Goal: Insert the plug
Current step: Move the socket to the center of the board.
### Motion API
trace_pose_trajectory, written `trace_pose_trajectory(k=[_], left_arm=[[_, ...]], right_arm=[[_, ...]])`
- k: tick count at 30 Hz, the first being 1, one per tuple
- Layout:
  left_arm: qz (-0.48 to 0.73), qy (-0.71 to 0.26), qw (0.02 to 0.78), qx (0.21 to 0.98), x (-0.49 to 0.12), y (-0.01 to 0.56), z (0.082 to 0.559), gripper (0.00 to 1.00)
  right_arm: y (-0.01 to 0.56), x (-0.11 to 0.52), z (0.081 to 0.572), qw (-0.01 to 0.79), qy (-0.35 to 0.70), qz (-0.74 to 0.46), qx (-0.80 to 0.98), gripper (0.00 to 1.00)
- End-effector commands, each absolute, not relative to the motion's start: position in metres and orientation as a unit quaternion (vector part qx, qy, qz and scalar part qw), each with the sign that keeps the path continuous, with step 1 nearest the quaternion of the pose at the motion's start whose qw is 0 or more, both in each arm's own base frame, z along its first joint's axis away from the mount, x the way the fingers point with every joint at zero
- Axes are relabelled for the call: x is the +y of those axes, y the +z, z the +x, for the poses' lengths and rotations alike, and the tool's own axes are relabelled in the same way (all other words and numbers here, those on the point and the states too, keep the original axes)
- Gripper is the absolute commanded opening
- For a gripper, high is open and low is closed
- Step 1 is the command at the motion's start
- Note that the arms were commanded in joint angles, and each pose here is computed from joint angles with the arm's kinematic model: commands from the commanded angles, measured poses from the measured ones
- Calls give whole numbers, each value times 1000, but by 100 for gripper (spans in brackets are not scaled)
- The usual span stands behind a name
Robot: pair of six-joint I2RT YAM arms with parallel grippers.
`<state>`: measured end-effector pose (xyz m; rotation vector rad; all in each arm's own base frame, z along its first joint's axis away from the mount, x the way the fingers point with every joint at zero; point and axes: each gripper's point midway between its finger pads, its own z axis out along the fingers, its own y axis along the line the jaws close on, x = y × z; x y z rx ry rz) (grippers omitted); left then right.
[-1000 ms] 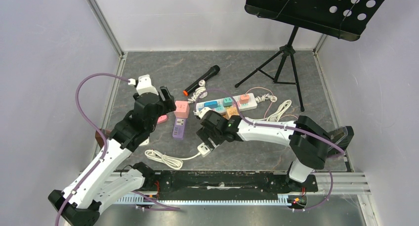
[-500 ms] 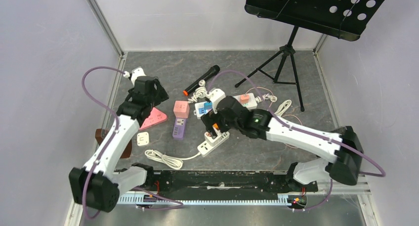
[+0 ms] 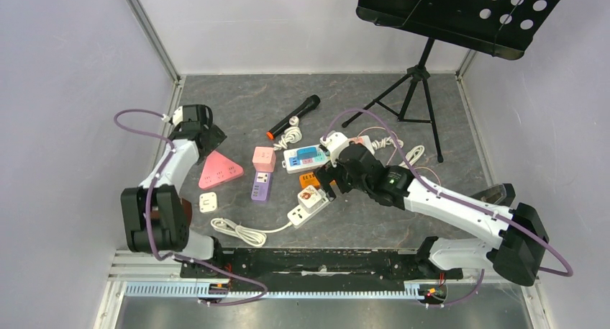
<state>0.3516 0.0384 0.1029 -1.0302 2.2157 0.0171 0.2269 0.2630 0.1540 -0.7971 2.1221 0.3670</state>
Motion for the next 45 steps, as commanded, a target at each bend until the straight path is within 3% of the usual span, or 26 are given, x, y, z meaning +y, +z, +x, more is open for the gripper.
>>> trace_pose_trajectory(k=[1, 8, 17, 29, 38, 45], left_arm=[[-303, 41, 357, 882, 52, 113, 389, 85], [-175, -38, 268, 947, 49, 83, 409, 84], [-175, -148, 204, 952, 37, 41, 380, 84], [-170, -322, 167, 916, 2, 34, 353, 84], [-141, -386, 144, 900, -11, 38, 326, 83], [-142, -419, 142, 885, -15, 32, 316, 76]], right_arm=[[171, 278, 235, 440, 175, -334, 815, 96], [183, 286, 230, 449, 208, -341, 799, 96], [185, 283, 225, 455, 215, -341, 794, 96], [189, 282, 219, 463, 233, -341, 784, 96], [197, 277, 215, 478, 241, -340, 773, 96], [200, 280, 211, 479, 253, -345, 767, 96]])
